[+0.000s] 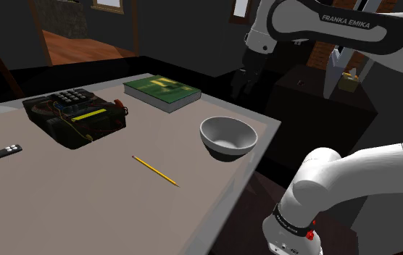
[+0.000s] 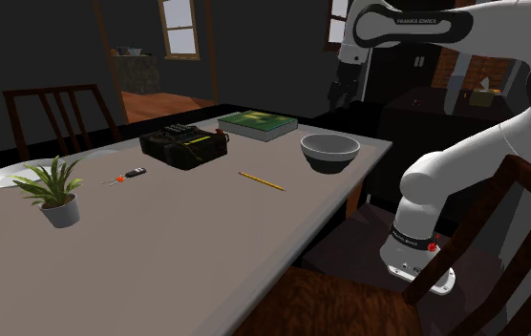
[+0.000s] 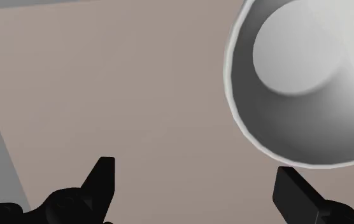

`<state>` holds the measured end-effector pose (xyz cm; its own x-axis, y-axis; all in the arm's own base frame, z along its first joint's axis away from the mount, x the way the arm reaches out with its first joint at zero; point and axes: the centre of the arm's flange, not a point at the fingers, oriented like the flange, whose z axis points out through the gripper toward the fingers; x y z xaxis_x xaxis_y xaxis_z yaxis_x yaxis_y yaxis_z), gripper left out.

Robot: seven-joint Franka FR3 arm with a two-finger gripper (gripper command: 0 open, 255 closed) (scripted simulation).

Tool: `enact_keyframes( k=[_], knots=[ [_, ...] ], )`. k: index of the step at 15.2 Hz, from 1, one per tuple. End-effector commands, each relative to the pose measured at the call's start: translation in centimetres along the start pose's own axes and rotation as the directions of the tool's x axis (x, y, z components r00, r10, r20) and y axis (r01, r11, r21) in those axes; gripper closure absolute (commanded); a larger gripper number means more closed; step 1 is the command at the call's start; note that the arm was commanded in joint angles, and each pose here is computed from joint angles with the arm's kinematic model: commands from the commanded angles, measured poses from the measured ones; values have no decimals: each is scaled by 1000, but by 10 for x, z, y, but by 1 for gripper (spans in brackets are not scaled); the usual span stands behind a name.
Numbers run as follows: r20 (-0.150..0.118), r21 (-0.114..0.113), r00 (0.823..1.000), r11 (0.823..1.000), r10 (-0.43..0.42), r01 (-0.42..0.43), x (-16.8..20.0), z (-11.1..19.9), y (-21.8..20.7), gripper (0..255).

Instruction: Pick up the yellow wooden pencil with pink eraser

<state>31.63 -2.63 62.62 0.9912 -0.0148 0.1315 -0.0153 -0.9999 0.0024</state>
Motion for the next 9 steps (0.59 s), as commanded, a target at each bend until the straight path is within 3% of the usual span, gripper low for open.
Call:
enact_keyframes(
  k=[1, 9],
  knots=[
    [0, 0, 1000, 1000, 0, 0, 0, 0, 0, 0],
    [10, 15, 999, 999, -42, 42, -12, 36, -96, 0]
  ],
)
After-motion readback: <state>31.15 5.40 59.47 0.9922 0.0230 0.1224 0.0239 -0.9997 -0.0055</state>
